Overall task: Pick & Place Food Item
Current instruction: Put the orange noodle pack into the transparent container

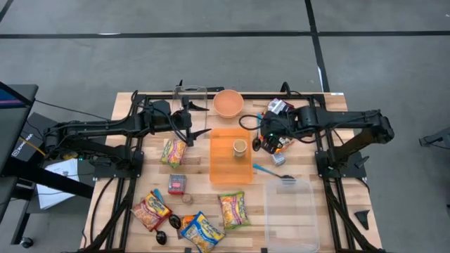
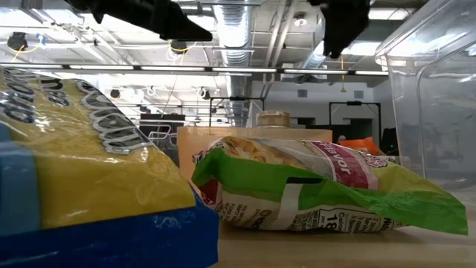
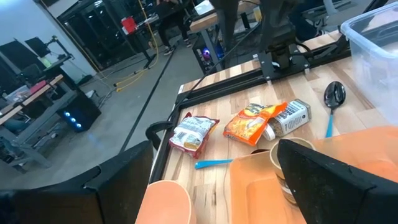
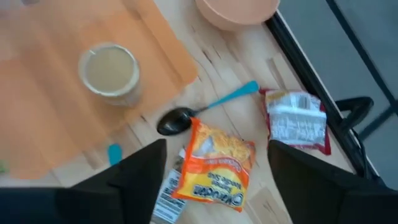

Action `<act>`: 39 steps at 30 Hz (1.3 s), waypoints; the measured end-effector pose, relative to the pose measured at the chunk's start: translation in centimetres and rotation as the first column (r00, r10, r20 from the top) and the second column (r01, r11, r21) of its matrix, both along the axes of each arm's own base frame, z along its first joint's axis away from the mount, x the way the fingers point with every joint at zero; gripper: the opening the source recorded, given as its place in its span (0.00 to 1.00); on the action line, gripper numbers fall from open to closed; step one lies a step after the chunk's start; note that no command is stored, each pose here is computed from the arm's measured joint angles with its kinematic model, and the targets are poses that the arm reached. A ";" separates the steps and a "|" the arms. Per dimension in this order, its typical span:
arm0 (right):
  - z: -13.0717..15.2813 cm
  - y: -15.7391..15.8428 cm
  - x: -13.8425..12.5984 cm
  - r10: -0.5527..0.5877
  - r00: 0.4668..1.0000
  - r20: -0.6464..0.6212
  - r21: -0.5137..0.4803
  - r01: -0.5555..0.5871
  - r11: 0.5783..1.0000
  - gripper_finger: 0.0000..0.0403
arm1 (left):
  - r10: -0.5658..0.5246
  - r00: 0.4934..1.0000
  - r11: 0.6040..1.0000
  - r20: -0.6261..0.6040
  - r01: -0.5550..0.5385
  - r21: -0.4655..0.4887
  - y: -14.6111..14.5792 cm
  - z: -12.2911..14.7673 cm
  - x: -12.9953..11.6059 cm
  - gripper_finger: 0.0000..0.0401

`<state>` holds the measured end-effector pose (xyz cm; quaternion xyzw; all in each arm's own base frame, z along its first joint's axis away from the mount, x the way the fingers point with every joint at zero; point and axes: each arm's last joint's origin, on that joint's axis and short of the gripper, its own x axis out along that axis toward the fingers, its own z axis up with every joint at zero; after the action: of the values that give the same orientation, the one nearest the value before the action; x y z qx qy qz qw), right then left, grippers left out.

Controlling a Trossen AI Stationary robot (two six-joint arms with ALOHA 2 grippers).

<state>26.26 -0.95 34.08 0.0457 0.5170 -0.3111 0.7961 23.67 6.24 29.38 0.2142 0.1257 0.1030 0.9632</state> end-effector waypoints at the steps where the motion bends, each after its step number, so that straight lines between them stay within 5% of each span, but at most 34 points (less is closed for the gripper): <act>1: -0.7 -0.2 0.0 -0.008 1.000 -0.016 0.000 0.008 1.000 0.72 | 0.000 1.000 1.000 -0.003 0.000 -0.001 0.0 0.0 0.0 0.84; 13: -8.6 -3.6 -1.2 -0.208 0.969 -0.137 0.012 0.211 0.977 0.75 | 0.000 1.000 1.000 -0.006 0.000 -0.001 0.0 -0.1 0.0 0.84; 20: -11.4 -4.0 -1.3 -0.212 0.971 -0.114 0.091 0.223 0.971 0.75 | 0.000 1.000 1.000 -0.004 0.000 -0.001 0.0 0.0 0.0 0.84; 39: -13.8 -1.9 -1.2 -0.159 0.985 -0.062 0.202 0.169 0.965 0.75 | 0.000 1.000 1.000 -0.004 0.000 -0.001 0.0 0.0 0.0 0.84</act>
<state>25.10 -2.83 20.27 0.1636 0.5589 -0.3215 0.7466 23.67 6.24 29.33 0.2139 0.1277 0.1026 0.9630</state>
